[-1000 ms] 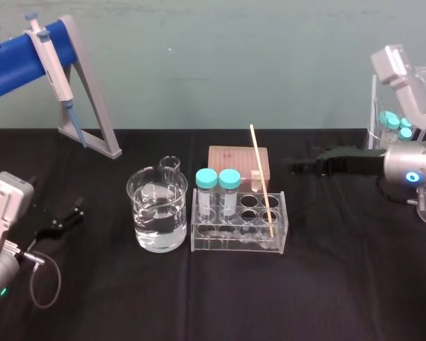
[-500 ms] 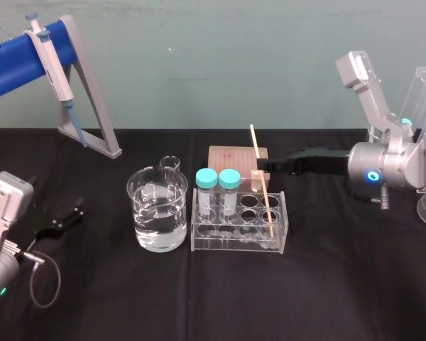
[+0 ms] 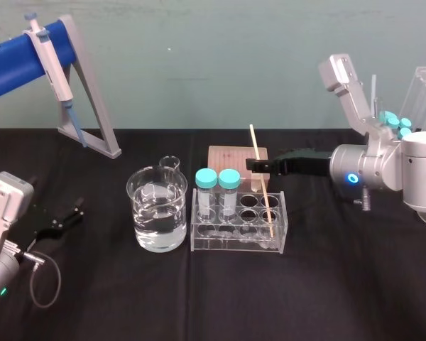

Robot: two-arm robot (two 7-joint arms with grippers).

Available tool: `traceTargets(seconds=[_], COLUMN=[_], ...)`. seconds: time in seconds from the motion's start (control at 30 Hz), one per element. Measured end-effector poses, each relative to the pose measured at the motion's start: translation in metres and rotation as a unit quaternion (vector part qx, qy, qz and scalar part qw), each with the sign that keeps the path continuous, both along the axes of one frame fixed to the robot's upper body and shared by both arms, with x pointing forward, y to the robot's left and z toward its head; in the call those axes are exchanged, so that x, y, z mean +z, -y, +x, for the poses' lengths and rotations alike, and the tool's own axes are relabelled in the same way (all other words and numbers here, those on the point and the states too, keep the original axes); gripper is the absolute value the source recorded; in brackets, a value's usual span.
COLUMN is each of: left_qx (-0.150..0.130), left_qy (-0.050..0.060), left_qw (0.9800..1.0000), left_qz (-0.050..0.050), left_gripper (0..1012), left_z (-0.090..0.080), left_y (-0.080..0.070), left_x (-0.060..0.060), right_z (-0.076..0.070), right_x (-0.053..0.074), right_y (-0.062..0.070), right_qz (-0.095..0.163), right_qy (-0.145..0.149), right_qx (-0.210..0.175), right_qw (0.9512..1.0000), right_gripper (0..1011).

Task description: Hold the thermometer with one hand and immerse one end into the beaker, then reinsert it into the test tube rack.

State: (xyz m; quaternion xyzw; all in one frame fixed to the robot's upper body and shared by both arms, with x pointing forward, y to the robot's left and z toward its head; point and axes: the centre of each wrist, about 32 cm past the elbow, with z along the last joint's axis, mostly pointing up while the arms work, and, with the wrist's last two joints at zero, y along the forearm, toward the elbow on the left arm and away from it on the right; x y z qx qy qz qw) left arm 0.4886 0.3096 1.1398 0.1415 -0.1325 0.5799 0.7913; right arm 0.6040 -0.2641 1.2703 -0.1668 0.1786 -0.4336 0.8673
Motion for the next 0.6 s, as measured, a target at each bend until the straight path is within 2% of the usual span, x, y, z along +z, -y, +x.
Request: traceTargets(seconds=[0.3,0.6], left_qx=[0.0,0.0], left_qy=[0.0,0.0], left_qw=[1.0,1.0], left_qz=[0.0,0.0], left_gripper=[1004,1004], left_z=[0.0,0.0], left_y=[0.0,0.0], left_x=[0.0,0.0], right_z=[0.002,0.006], right_x=[-0.002,-0.006], right_y=[-0.014,-0.021], right_qz=[-0.016,-0.024], right_qy=[0.014,0.016], right_qx=[-0.006,-0.015], right_qw=[0.9998,0.9995], right_gripper=[1003,1003])
